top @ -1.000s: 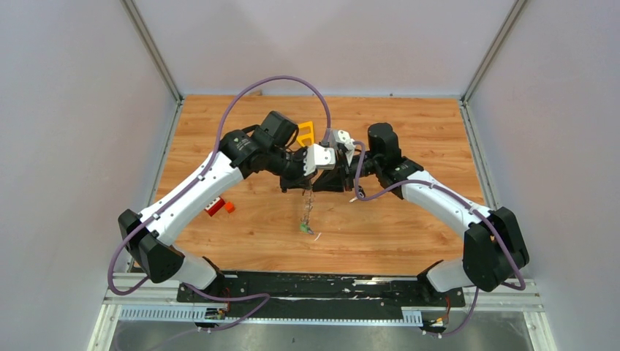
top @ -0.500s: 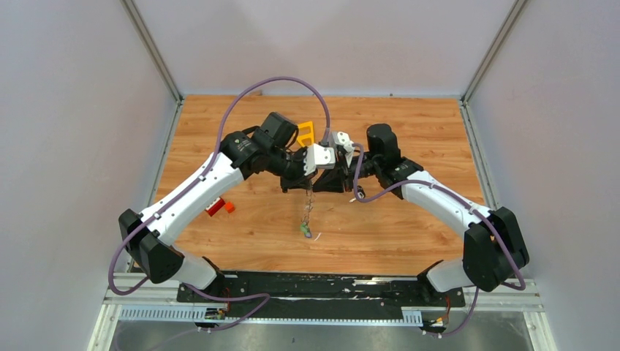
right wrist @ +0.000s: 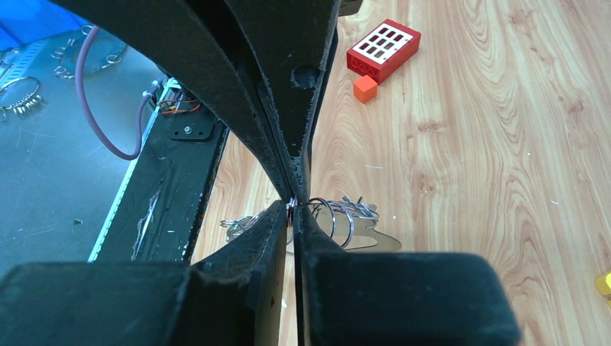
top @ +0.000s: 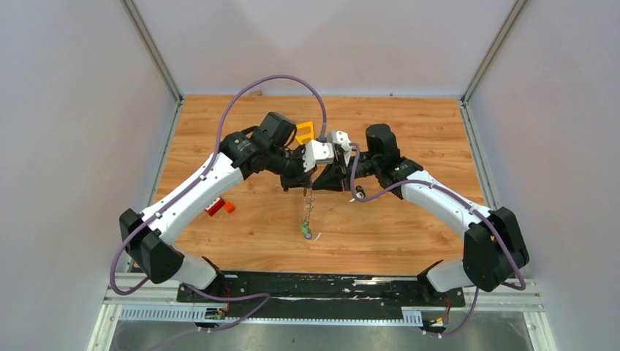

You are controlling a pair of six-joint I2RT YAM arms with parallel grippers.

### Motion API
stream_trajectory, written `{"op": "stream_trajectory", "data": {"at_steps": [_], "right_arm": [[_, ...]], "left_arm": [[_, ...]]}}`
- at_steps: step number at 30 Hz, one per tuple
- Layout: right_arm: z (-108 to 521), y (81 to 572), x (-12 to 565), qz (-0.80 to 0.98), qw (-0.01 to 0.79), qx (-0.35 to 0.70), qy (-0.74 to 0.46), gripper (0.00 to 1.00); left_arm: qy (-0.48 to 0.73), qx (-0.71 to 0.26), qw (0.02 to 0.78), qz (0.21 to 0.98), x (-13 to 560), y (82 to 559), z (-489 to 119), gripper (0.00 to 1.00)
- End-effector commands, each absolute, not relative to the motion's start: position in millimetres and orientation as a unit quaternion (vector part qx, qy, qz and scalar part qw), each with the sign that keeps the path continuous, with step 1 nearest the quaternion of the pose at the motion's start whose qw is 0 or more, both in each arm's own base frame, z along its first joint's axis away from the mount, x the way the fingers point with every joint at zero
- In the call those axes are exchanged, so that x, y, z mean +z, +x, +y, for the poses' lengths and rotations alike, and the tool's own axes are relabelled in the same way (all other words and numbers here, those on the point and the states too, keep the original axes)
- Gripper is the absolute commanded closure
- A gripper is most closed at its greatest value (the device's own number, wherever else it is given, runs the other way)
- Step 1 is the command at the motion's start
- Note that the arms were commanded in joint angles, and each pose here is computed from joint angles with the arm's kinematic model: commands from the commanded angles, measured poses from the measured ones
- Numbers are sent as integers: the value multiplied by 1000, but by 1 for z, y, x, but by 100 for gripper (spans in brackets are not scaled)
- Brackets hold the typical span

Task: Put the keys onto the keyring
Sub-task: Adjust the keyring.

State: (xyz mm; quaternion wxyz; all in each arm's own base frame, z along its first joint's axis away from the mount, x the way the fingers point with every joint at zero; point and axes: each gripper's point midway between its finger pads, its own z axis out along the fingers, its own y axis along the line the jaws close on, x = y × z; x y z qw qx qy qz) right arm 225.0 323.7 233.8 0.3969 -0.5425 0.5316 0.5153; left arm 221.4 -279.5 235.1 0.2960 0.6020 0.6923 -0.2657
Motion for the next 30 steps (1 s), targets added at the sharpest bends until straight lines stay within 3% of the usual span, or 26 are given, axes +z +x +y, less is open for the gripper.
{"op": "stream_trajectory", "data": {"at_steps": [1, 4, 14, 30], "right_arm": [[330, 224, 243, 519, 401, 515, -552, 93], [330, 225, 242, 523, 403, 512, -550, 100], [319, 236, 254, 519, 450, 486, -540, 100], [309, 238, 270, 517, 454, 503, -523, 100]], "left_arm": [[585, -276, 365, 669, 267, 235, -289, 100], [580, -278, 371, 670, 269, 236, -288, 100], [564, -323, 387, 655, 272, 236, -279, 100], [593, -331, 447, 582, 263, 237, -263, 67]]}}
